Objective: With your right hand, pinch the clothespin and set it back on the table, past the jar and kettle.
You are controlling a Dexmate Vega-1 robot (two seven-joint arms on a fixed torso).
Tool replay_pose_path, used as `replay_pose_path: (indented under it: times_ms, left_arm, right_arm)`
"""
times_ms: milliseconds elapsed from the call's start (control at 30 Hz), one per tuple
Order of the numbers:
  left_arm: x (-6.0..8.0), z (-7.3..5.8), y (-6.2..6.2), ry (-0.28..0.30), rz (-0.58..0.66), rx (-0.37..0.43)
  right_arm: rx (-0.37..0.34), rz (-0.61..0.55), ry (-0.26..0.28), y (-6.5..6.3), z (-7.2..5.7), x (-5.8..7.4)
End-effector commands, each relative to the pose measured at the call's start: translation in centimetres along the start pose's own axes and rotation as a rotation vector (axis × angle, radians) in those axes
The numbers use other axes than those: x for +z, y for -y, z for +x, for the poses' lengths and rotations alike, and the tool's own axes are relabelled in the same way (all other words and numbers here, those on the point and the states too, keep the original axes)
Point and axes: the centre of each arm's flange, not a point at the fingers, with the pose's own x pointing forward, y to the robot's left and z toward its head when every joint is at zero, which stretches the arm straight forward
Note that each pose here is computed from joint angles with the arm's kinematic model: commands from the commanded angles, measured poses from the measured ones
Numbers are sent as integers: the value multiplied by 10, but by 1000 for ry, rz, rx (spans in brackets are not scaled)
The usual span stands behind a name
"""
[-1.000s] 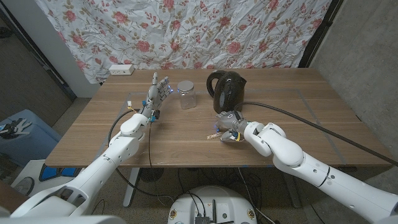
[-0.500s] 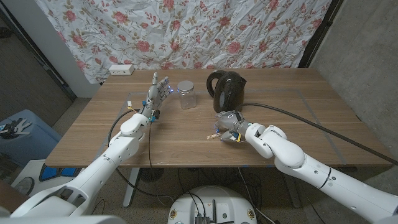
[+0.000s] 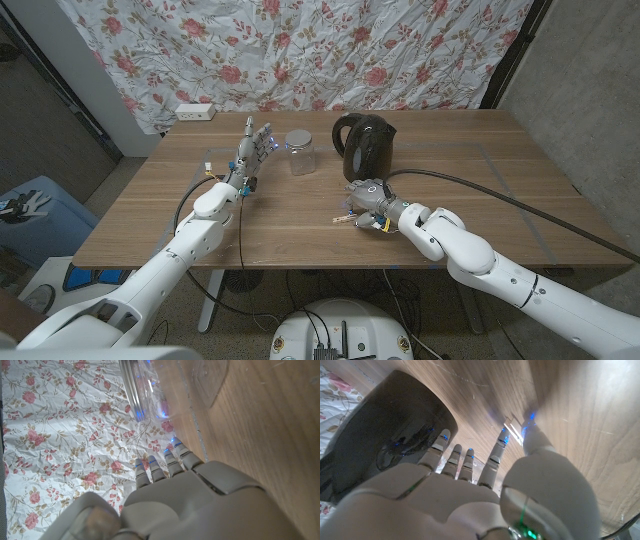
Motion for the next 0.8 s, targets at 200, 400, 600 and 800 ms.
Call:
replay_pose_path:
  times_ms: [200,400,600,800]
  left_arm:
    - [0,0,0,0,0,0]
    - [0,0,0,0,0,0]
    - [0,0,0,0,0,0]
    - [0,0,0,0,0,0]
  right_arm:
    - [-59,23,3,-10,-3,0]
    - [-78,23,2,-12,-2,-1]
    - [-81,22,0,-12,1,-2]
    - [-87,28,-3,-12,3,-5]
